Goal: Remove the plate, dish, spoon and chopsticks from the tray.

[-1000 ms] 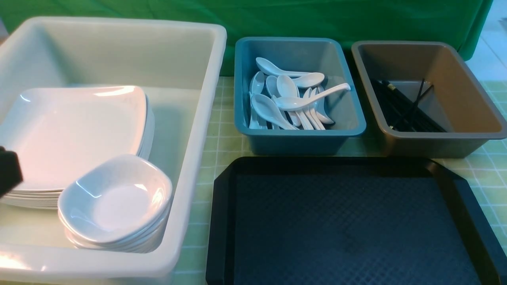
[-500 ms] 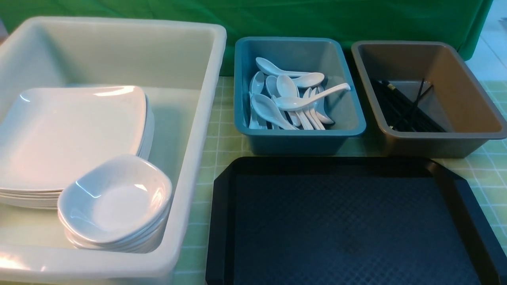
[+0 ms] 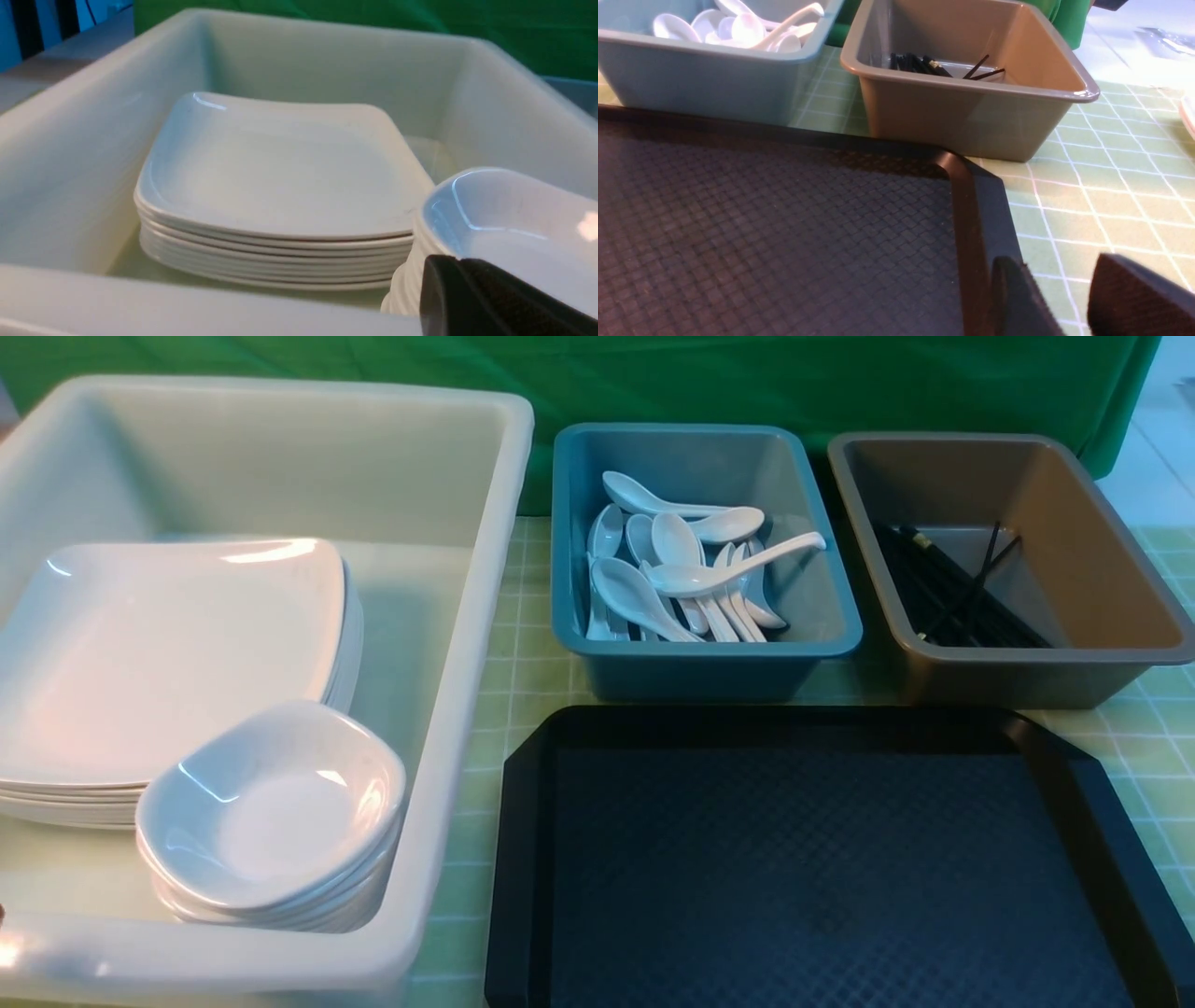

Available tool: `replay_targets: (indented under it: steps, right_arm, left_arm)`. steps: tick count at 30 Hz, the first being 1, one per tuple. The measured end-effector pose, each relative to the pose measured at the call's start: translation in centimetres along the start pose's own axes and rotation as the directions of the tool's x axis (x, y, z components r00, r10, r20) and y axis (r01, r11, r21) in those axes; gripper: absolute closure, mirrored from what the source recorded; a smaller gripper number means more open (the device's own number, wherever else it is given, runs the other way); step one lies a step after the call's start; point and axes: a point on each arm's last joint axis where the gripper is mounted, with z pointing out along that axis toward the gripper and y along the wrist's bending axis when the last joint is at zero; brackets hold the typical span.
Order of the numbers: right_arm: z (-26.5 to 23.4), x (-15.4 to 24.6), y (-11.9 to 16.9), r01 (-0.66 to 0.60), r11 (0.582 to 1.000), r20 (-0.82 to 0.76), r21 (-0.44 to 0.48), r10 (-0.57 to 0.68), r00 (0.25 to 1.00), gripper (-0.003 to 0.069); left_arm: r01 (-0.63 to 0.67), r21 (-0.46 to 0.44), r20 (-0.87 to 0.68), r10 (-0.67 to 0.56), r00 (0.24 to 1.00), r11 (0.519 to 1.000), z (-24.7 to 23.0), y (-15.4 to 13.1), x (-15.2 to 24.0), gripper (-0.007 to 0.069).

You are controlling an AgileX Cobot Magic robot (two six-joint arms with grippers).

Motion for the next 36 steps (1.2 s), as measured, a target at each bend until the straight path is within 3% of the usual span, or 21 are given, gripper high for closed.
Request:
replay_targets:
  steps: [11, 36]
  right_arm:
    - [0.0, 0.0, 0.0, 0.0, 1.0, 0.0, 0.0, 0.0, 1.0, 0.0421]
    - [0.0, 0.0, 0.0, 0.0, 1.0, 0.0, 0.0, 0.0, 1.0, 0.0419]
  left_arm:
    - [-0.041, 0.042, 0.021, 0.04, 0.999, 0.998, 0.5, 0.1, 1.7, 0.0624]
    - [-0.044, 0.04, 0.019, 0.043, 0.999, 0.998, 0.5, 0.2, 1.7, 0.0624]
